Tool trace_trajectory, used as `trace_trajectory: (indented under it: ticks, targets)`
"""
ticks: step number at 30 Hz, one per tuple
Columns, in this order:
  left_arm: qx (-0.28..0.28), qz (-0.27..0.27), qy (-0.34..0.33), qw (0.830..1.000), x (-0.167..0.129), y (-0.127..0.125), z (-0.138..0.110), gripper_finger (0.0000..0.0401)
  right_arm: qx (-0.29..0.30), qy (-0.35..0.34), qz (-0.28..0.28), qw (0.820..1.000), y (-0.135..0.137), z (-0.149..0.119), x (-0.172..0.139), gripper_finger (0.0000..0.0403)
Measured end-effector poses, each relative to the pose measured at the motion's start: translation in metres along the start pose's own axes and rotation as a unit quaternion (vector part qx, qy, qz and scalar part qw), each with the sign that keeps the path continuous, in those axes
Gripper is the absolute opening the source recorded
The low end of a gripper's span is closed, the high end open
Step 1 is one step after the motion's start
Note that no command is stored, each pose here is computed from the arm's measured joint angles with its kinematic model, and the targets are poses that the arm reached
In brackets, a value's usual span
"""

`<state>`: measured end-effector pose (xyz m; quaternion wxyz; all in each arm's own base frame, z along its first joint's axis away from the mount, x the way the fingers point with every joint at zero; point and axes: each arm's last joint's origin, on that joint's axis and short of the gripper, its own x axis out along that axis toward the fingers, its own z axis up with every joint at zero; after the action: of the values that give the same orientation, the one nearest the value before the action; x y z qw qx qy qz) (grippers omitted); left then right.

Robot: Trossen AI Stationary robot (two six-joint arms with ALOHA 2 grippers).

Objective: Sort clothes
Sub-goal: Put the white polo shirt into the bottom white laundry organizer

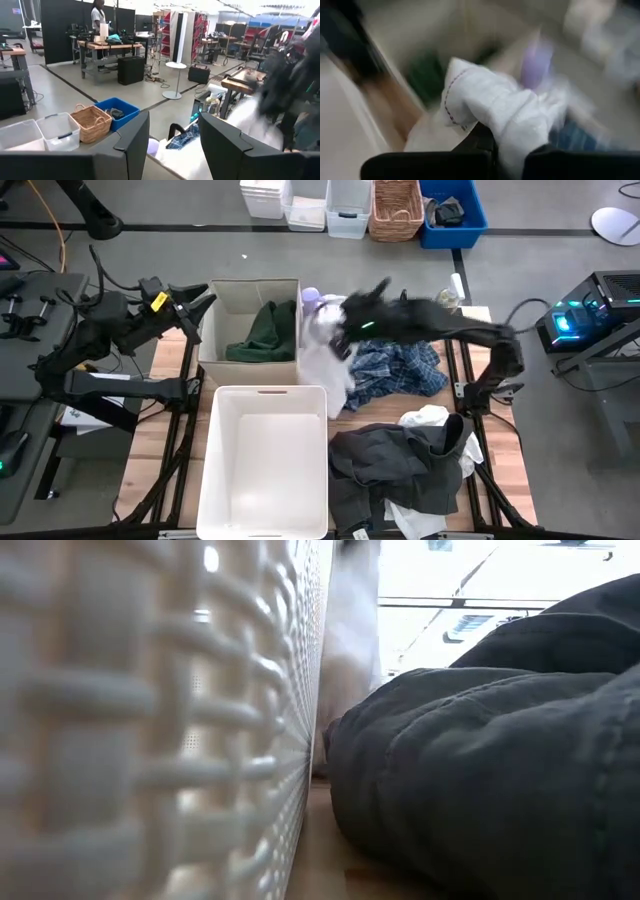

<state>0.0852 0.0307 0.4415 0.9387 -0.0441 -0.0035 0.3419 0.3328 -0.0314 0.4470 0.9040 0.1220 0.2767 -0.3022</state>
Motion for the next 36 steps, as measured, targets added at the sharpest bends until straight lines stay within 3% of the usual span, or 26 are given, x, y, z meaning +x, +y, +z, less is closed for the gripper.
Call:
trace_trajectory:
  ticks: [2,4,7,9,12,16,19,21,23,29,32,34,36]
  targets:
    - [-0.016,-0.001,-0.005,1.000,0.000,0.000,0.001,0.0161,0.002,-0.109,0.015,0.994,-0.001,0.028,-0.050,0.0005]
    - [-0.040,-0.003,-0.013,0.999,0.001,-0.001,0.003,0.0161,0.002,-0.227,0.042,0.973,-0.002,0.052,-0.100,0.0004]
    - [-0.071,-0.020,-0.022,0.997,0.002,-0.003,0.005,0.0161,-0.013,-0.373,0.123,0.919,0.008,0.074,-0.149,0.0003]
    - [-0.093,-0.032,-0.027,0.995,0.004,-0.005,0.007,0.0161,-0.019,-0.453,0.203,0.868,0.023,0.079,-0.165,0.0003]
    - [-0.119,-0.044,-0.031,0.991,0.006,-0.007,0.008,0.0161,-0.028,-0.511,0.343,0.787,0.055,0.075,-0.167,0.0002]
    - [-0.146,-0.047,-0.022,0.988,0.009,-0.008,0.007,0.0161,-0.033,-0.521,0.491,0.697,0.113,0.056,-0.147,0.0002]
    - [-0.165,-0.048,-0.021,0.985,0.009,-0.008,0.007,0.0161,-0.004,-0.527,0.547,0.651,0.146,0.042,-0.134,0.0001]
    - [-0.170,-0.047,-0.021,0.984,0.009,-0.008,0.007,0.0161,0.019,-0.517,0.567,0.641,0.165,0.033,-0.121,0.0001]
    - [-0.170,-0.047,-0.021,0.984,0.008,-0.008,0.007,0.0161,0.041,-0.489,0.576,0.653,0.184,0.022,-0.096,0.0001]
    - [-0.167,-0.045,-0.015,0.985,0.012,-0.010,0.006,0.0161,0.092,-0.378,0.558,0.733,0.220,-0.006,-0.006,0.0001]
    - [-0.168,-0.053,-0.013,0.984,0.012,-0.010,0.006,0.0161,0.102,-0.311,0.473,0.818,0.217,-0.011,0.028,0.0001]
    - [-0.167,-0.065,-0.010,0.984,0.012,-0.011,0.006,0.0161,0.080,-0.257,0.368,0.890,0.212,-0.021,0.049,0.0000]
    - [-0.166,-0.075,-0.006,0.983,0.011,-0.011,0.005,0.0161,0.037,-0.199,0.263,0.944,0.204,-0.034,0.063,0.0000]
